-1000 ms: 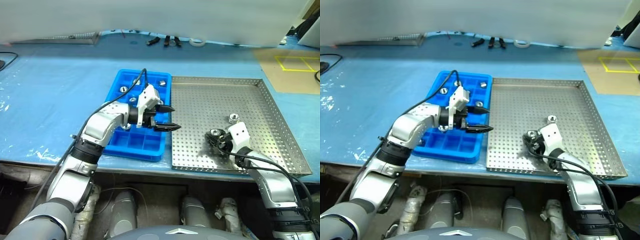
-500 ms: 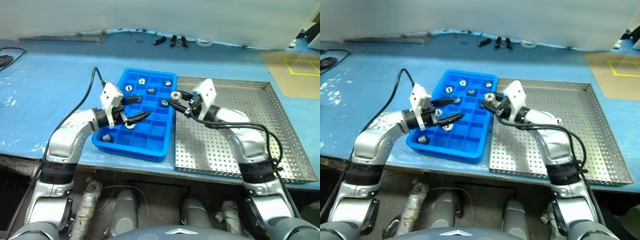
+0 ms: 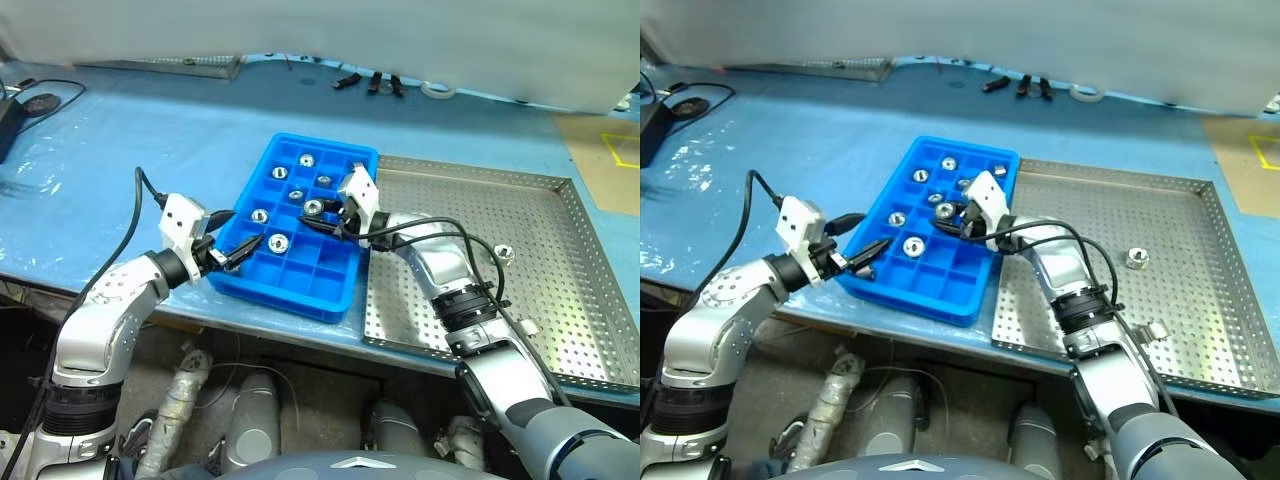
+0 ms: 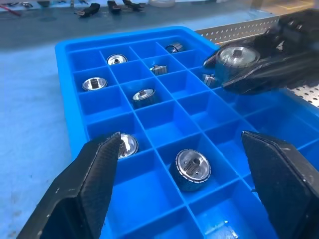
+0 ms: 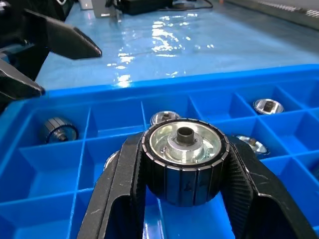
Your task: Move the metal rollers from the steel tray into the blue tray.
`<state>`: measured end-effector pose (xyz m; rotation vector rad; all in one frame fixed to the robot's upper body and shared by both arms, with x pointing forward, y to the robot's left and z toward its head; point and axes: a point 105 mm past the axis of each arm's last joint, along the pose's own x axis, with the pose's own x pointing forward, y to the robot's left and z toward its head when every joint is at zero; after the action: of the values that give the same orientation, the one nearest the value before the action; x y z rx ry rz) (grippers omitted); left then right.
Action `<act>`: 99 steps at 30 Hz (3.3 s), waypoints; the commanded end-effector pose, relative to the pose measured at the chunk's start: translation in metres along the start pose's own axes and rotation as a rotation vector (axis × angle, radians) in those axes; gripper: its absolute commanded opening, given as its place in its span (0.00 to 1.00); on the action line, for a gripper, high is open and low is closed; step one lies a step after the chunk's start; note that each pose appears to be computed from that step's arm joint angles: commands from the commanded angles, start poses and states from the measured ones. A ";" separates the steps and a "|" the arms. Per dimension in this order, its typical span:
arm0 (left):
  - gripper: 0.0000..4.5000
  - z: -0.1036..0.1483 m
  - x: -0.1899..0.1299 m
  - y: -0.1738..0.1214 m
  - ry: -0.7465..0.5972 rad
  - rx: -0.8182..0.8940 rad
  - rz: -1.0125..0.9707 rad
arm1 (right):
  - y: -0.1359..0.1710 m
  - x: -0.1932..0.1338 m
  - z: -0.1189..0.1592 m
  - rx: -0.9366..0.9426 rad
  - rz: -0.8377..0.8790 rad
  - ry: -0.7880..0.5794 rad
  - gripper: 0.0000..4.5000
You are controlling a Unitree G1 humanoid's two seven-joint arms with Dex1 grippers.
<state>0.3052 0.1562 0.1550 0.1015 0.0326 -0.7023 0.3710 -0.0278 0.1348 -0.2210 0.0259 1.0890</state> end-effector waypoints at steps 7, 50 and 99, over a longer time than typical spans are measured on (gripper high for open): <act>0.90 0.011 0.010 -0.015 -0.030 0.003 -0.060 | -0.009 0.008 -0.017 -0.032 -0.085 0.056 0.53; 0.90 0.041 0.115 -0.065 -0.118 0.048 -0.561 | -0.121 -0.197 -0.051 0.051 -1.173 0.193 0.96; 0.90 0.037 0.076 -0.054 -0.083 0.028 -0.552 | -0.045 -0.107 0.019 0.250 -0.594 -0.072 0.39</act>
<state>0.3347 0.0574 0.1661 0.0905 0.0318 -1.2549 0.3646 -0.1605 0.1402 0.0419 0.1345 0.3676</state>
